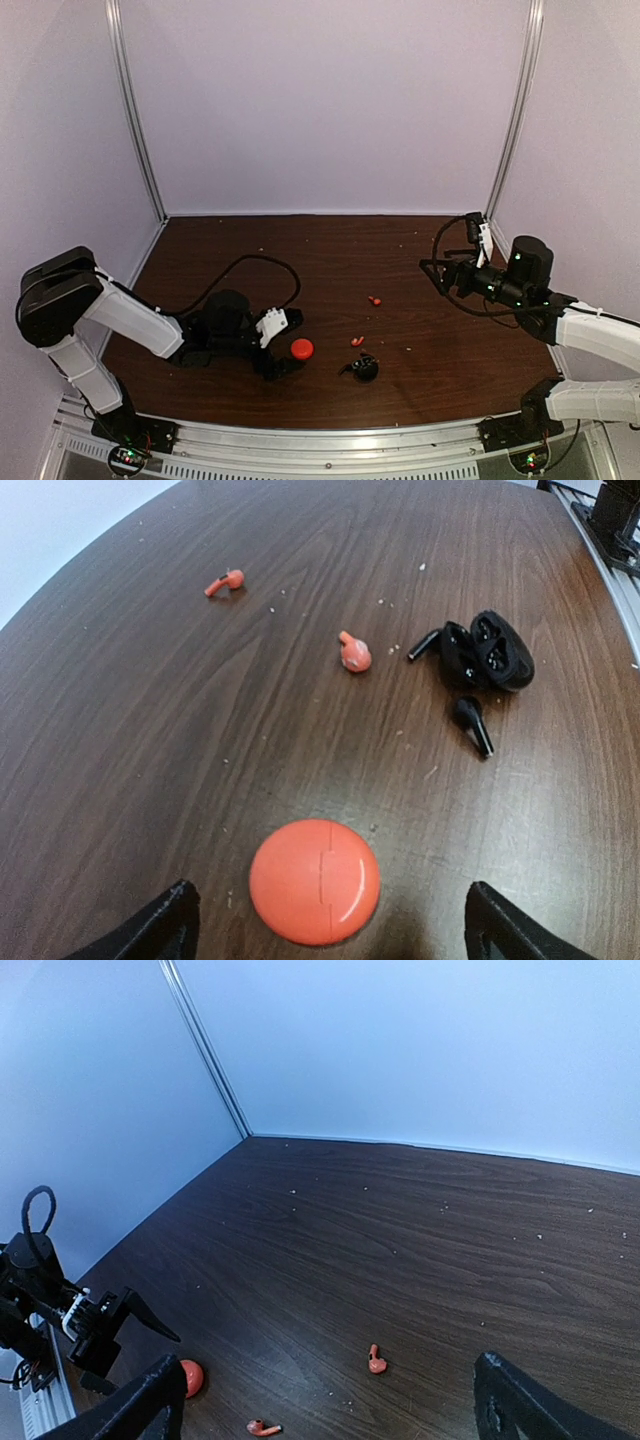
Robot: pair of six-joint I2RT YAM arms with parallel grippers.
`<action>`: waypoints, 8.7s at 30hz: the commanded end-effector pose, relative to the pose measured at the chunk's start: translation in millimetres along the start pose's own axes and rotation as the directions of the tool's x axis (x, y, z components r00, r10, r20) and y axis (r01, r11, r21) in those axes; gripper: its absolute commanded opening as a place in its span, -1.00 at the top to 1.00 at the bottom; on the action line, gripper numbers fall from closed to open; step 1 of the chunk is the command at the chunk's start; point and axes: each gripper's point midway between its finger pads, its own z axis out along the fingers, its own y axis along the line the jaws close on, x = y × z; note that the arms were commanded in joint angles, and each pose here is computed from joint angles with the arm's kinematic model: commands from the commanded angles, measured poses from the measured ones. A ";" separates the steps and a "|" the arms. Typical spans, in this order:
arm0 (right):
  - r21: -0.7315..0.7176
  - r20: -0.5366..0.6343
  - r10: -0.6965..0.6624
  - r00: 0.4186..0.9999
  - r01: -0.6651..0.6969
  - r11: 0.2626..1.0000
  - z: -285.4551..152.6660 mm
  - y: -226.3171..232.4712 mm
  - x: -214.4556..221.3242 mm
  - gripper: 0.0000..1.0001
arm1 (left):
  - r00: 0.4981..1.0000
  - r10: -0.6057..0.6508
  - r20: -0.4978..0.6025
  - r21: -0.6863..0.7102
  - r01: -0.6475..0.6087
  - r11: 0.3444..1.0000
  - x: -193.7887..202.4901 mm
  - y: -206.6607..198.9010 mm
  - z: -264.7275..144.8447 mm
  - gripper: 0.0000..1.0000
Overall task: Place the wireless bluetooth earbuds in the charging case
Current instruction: Pick up the charging case from the center of the board, then pass from the left arm to the right, then pass from the right arm to the left, then pass from the left arm to the right, then pass from the right arm to the left
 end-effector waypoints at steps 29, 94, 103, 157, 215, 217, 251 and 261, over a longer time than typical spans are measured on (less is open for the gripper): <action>-0.231 0.068 -0.142 0.988 0.154 0.961 -8.8 67.2 -4.0 -1.00 | 0.998 0.060 -0.007 0.139 -0.058 0.989 15.3 6.3 34.2 0.18; -0.541 0.099 -0.915 0.391 0.793 0.280 5.2 270.7 106.8 0.45 | 0.923 -0.386 -0.017 0.737 0.272 0.619 -163.8 -116.3 -82.4 0.55; -0.515 0.075 -0.894 0.442 0.785 0.345 4.3 267.6 94.5 0.88 | 0.933 -0.339 0.123 0.640 0.186 0.745 -185.5 -97.9 -92.5 -0.57; -0.699 0.127 -0.298 0.946 0.298 0.649 -12.9 294.9 10.3 0.87 | 0.842 0.002 0.540 0.323 -0.210 0.923 -245.4 -112.5 -130.5 0.33; -0.687 0.147 -0.369 0.918 0.363 0.629 -17.0 291.5 2.6 0.80 | 0.878 -0.009 0.478 0.345 -0.178 0.921 -230.6 -113.2 -112.8 0.16; -0.684 0.142 -0.371 0.918 0.362 0.633 -15.8 290.5 4.2 0.80 | 0.876 -0.014 0.482 0.344 -0.175 0.923 -231.9 -112.7 -113.6 0.18; -0.671 0.141 -0.381 0.914 0.371 0.642 -9.8 288.3 8.6 0.79 | 0.872 -0.030 0.489 0.320 -0.147 0.936 -241.7 -105.9 -112.1 0.40; -0.659 0.150 -0.363 0.920 0.367 0.656 -12.2 284.1 -2.3 0.25 | 0.869 -0.014 0.495 0.341 -0.180 0.923 -229.9 -113.1 -114.3 0.89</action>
